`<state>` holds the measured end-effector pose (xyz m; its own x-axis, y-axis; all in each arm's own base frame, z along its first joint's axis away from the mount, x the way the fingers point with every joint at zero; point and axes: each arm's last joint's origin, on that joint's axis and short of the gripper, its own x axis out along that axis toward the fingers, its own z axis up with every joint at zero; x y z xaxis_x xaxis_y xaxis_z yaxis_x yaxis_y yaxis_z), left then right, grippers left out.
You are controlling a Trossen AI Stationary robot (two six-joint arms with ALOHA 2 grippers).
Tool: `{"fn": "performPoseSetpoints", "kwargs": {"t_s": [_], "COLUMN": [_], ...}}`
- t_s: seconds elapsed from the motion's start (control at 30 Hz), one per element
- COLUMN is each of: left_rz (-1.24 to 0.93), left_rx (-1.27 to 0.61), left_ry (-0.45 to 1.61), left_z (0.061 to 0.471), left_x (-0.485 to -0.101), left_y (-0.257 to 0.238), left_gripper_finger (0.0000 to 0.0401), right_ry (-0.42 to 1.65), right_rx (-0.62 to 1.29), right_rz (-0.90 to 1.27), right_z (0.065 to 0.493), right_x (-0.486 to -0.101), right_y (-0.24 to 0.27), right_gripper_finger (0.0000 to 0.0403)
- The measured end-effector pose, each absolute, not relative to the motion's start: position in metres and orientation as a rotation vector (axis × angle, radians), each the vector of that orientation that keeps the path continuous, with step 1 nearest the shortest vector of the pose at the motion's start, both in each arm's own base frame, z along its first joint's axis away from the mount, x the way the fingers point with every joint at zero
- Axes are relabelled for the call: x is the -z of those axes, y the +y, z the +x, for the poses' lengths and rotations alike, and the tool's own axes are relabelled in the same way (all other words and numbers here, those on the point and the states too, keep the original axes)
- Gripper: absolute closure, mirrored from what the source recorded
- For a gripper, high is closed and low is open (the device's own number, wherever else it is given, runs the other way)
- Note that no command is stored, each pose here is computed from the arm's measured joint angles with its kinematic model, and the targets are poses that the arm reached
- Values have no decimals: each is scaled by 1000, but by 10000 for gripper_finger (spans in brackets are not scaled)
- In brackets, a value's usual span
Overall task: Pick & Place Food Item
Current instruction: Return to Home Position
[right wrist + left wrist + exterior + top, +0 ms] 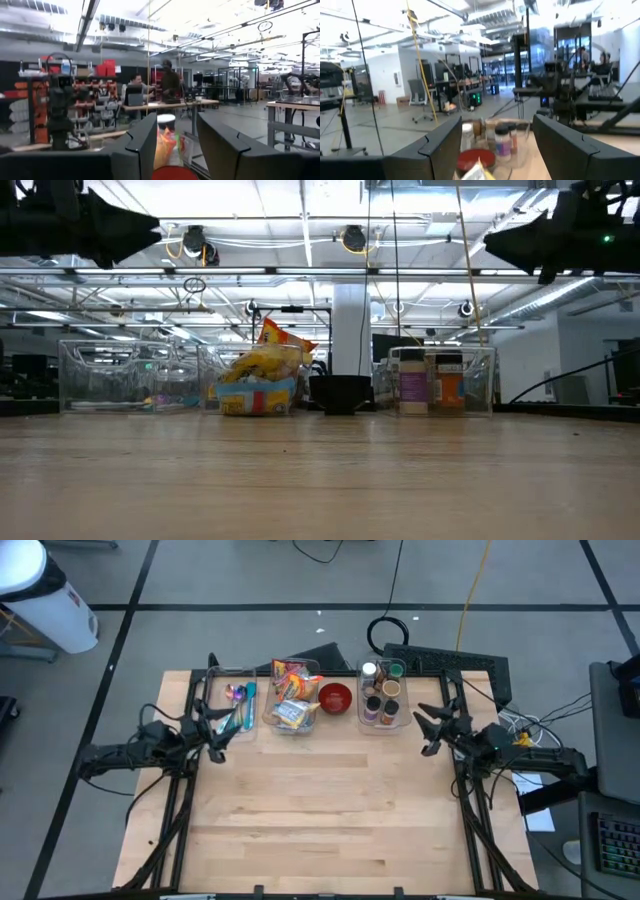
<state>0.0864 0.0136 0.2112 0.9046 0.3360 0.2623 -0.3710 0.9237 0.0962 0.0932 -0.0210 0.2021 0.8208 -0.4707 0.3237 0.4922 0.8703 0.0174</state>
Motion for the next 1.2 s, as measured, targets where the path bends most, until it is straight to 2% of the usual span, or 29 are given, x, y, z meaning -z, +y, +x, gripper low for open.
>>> {"fn": "performPoseSetpoints", "kwargs": {"t_s": [0.53,0.97,1.07,1.2], "left_rz": [110,114,127,130], "left_rx": [-366,-298,-265,-259], "left_ry": [-148,-96,-93,-92], "left_z": [93,94,95,95], "left_x": [-184,-178,-178,-178], "left_y": [19,20,19,19], "left_gripper_finger": [153,153,164,204], "right_ry": [-91,-22,-21,-22], "right_rx": [498,497,497,497], "right_rz": [-65,-80,-82,-82], "right_z": [99,99,99,99], "right_x": [-179,-173,-173,-173], "right_y": [-22,-22,-22,-22], "right_gripper_finger": [277,334,340,343]}}
